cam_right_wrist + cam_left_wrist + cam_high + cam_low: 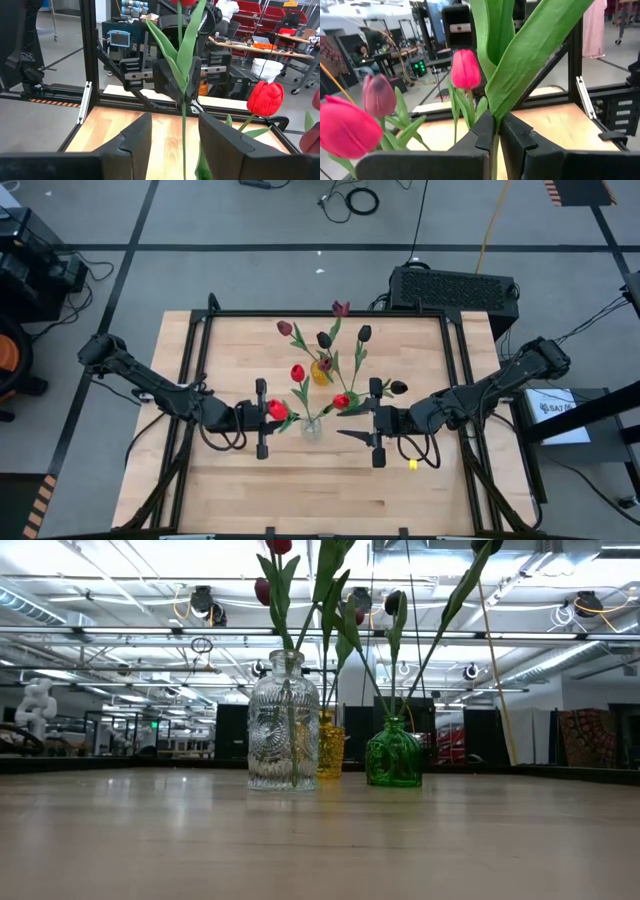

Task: Sort flowers into vase by color
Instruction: Put the orange flower in the transparent flower vase

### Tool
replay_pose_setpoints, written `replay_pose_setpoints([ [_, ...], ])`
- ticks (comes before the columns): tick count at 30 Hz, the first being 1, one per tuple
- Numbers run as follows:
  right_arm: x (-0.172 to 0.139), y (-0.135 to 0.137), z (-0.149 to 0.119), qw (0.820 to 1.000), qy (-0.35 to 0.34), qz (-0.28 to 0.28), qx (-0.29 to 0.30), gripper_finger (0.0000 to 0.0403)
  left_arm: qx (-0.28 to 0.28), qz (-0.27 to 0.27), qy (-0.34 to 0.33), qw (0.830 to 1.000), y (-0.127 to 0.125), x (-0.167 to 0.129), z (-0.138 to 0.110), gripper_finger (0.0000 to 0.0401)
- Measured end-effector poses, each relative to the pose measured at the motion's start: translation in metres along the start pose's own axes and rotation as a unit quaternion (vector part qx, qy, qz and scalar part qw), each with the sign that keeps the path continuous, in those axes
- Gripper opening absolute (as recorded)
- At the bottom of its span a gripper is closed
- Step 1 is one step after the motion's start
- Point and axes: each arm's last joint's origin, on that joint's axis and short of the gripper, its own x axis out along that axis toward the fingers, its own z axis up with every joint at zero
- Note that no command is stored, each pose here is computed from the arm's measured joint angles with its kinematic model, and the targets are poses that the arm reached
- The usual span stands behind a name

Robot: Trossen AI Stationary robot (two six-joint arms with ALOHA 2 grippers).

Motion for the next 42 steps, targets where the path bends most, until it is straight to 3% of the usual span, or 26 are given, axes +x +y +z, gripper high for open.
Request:
replay_pose_setpoints([
  [33,0.0,0.0001,0.0,1.0,0.0,0.0,0.0,0.0155,-0.019,0.0,0.012,1.0,-0.0028,0.0045,-0.0061,0.0025],
  [42,0.0001,0.0,-0.0001,1.0,0.0,0.0,0.0,0.0155,0.002,0.005,-0.02,1.0,-0.0016,0.0042,0.0009,0.0025],
])
